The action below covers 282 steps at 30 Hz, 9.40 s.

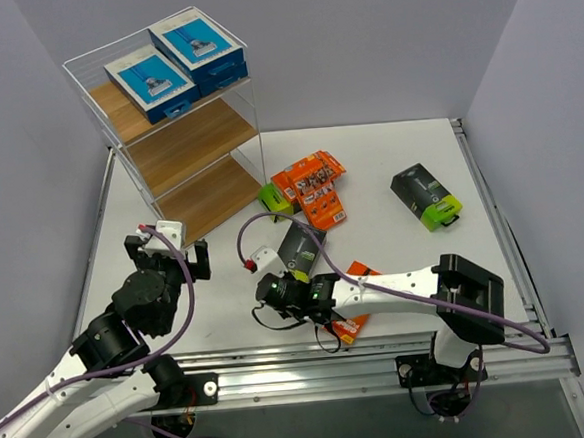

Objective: Place and organize the shaving razors onto the shelf
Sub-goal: Grab a shaving razor with the right arm, then pass the shaving razor from the right arm to the left, then pass the shaving razor from the left arm to the right

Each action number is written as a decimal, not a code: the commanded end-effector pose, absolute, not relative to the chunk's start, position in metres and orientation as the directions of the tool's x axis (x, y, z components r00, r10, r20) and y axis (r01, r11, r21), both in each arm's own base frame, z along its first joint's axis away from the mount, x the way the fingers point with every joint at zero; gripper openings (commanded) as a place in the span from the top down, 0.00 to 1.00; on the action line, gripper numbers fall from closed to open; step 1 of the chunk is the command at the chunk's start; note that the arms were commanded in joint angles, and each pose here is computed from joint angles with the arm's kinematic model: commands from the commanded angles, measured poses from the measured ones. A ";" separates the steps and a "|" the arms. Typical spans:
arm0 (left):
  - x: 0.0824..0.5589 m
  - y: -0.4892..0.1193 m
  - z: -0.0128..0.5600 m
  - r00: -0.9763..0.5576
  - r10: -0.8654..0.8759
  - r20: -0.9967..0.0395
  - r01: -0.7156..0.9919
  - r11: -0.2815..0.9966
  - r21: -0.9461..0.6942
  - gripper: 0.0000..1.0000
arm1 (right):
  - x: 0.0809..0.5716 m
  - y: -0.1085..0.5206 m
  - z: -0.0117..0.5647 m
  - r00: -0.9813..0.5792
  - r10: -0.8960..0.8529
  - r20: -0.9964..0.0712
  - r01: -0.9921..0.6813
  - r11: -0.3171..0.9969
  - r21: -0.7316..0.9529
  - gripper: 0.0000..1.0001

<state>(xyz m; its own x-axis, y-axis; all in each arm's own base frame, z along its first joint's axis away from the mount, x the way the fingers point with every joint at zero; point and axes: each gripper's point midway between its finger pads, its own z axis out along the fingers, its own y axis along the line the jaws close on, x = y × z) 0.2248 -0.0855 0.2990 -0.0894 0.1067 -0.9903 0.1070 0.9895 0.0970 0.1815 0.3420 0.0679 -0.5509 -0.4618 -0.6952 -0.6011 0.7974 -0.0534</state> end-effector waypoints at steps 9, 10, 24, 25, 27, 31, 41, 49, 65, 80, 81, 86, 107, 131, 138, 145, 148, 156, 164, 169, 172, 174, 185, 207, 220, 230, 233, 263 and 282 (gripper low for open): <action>0.228 -0.089 0.308 -0.062 0.080 -0.995 0.109 0.991 0.073 0.06 | 0.199 0.350 0.080 -0.454 -0.506 -0.734 -0.569 0.798 -0.198 0.82; 0.228 -0.090 0.308 -0.064 0.080 -0.995 0.111 0.991 0.072 0.06 | 0.200 0.351 0.080 -0.452 -0.508 -0.733 -0.568 0.798 -0.202 0.82; 0.228 -0.096 0.307 -0.066 0.085 -0.994 0.142 0.987 0.075 0.06 | 0.212 0.351 0.055 -0.466 -0.541 -0.700 -0.561 0.793 -0.239 0.79; 0.228 -0.096 0.308 -0.064 0.082 -0.995 0.144 0.987 0.072 0.06 | 0.212 0.350 0.055 -0.465 -0.543 -0.700 -0.560 0.792 -0.243 0.78; 0.228 -0.097 0.307 -0.067 0.083 -0.994 0.151 0.986 0.073 0.06 | 0.214 0.348 0.052 -0.466 -0.550 -0.693 -0.551 0.794 -0.259 0.76; 0.228 -0.098 0.307 -0.065 0.084 -0.994 0.158 0.985 0.072 0.06 | 0.216 0.347 0.049 -0.462 -0.559 -0.688 -0.539 0.793 -0.283 0.68; 0.228 -0.101 0.306 -0.069 0.088 -0.994 0.170 0.982 0.076 0.06 | 0.232 0.330 0.048 -0.452 -0.594 -0.666 -0.451 0.796 -0.404 0.81; 0.228 -0.101 0.305 -0.071 0.089 -0.993 0.171 0.982 0.076 0.06 | 0.240 0.322 0.063 -0.431 -0.579 -0.692 -0.387 0.811 -0.438 1.00; 0.226 -0.120 0.302 -0.249 -0.042 -0.967 0.155 0.985 -0.083 0.06 | 0.199 0.355 0.136 -0.395 -0.393 -0.830 -0.503 0.849 -0.163 1.00; 0.170 -0.195 0.234 -0.665 -0.515 -0.541 0.071 0.677 -0.732 0.06 | 0.160 0.361 0.157 -0.385 -0.199 -0.901 -0.540 0.840 0.045 1.00; 0.168 -0.196 0.232 -0.669 -0.530 -0.521 0.061 0.660 -0.749 0.06 | 0.159 0.357 0.162 -0.385 -0.181 -0.905 -0.539 0.840 0.061 1.00; 0.161 -0.204 0.198 -0.710 -0.585 -0.392 -0.029 0.581 -0.814 0.06 | 0.148 0.352 0.184 -0.375 -0.096 -0.922 -0.557 0.818 0.142 1.00; 0.176 -0.245 0.168 -0.709 -0.702 -0.063 -0.174 0.260 -0.950 0.06 | 0.116 0.351 0.188 -0.376 -0.088 -0.922 -0.608 0.775 0.174 1.00; 0.168 -0.270 0.147 -0.783 -0.620 0.052 -0.232 0.214 -0.949 0.00 | 0.103 0.350 0.182 -0.374 -0.076 -0.924 -0.621 0.761 0.189 1.00; 0.167 -0.267 0.142 -0.782 -0.621 0.041 -0.228 0.224 -0.947 0.17 | 0.098 0.345 0.178 -0.378 -0.074 -0.923 -0.610 0.770 0.188 1.00; 0.169 -0.261 0.145 -0.779 -0.626 0.002 -0.191 0.235 -0.953 0.40 | 0.093 0.341 0.175 -0.382 -0.076 -0.921 -0.604 0.775 0.187 1.00; 0.170 -0.261 0.150 -0.784 -0.619 -0.038 -0.151 0.250 -0.956 0.49 | 0.090 0.339 0.172 -0.387 -0.074 -0.919 -0.601 0.776 0.191 1.00; 0.171 -0.259 0.153 -0.790 -0.605 -0.096 -0.109 0.292 -0.950 0.67 | 0.087 0.333 0.164 -0.396 -0.069 -0.915 -0.584 0.789 0.193 1.00; 0.172 -0.255 0.150 -0.795 -0.587 -0.150 -0.073 0.339 -0.938 0.78 | 0.086 0.330 0.165 -0.401 -0.058 -0.914 -0.580 0.789 0.204 1.00; 0.174 -0.249 0.156 -0.787 -0.595 -0.161 -0.063 0.338 -0.939 0.79 | 0.084 0.333 0.160 -0.404 -0.075 -0.912 -0.580 0.791 0.192 1.00; 0.175 -0.244 0.158 -0.783 -0.601 -0.160 -0.062 0.331 -0.941 0.80 | 0.085 0.335 0.160 -0.404 -0.075 -0.912 -0.576 0.795 0.190 0.95; 0.177 -0.240 0.159 -0.777 -0.605 -0.173 -0.057 0.342 -0.938 0.80 | 0.084 0.336 0.162 -0.407 -0.070 -0.911 -0.574 0.795 0.195 0.73; 0.193 -0.195 0.201 -0.662 -0.653 -0.366 0.020 0.473 -0.881 0.86 | 0.086 0.331 0.198 -0.446 0.136 -0.884 -0.524 0.761 0.382 0.42; 0.201 -0.127 0.311 -0.253 -0.901 -0.352 0.252 0.290 -0.923 0.98 | 0.108 0.334 0.269 -0.592 0.668 -0.450 -0.363 0.278 0.890 0.12; 0.209 -0.115 0.338 -0.119 -0.968 -0.222 0.424 0.153 -0.892 0.98 | 0.128 0.355 0.284 -0.622 0.781 -0.067 -0.215 -0.088 0.973 0.07; 0.211 -0.112 0.352 -0.085 -0.982 -0.169 0.484 0.108 -0.869 0.98 | 0.144 0.374 0.297 -0.585 0.811 0.006 -0.218 -0.165 0.962 0.00; 0.213 -0.115 0.347 -0.098 -0.982 -0.159 0.480 0.093 -0.872 0.98 | 0.151 0.377 0.305 -0.579 0.815 0.042 -0.237 -0.217 0.947 0.00; 0.232 -0.113 0.300 -0.124 -0.992 0.000 0.333 -0.041 -0.942 0.98 | 0.156 0.388 0.363 -0.507 0.860 -0.062 -0.537 -0.259 0.803 0.01; 0.236 -0.119 0.290 -0.155 -0.986 0.057 0.310 -0.103 -0.945 0.98 | 0.184 0.361 0.402 -0.403 0.915 -0.013 -0.595 -0.251 0.763 0.01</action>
<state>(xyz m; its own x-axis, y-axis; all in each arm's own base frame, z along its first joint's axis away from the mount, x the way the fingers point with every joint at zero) 0.2455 -0.1269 0.2328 -0.1516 -0.9848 -0.0850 0.1577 0.0608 -0.9856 0.1972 0.4323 0.2110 -0.5049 0.6755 -0.5374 -0.4032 0.3659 0.8388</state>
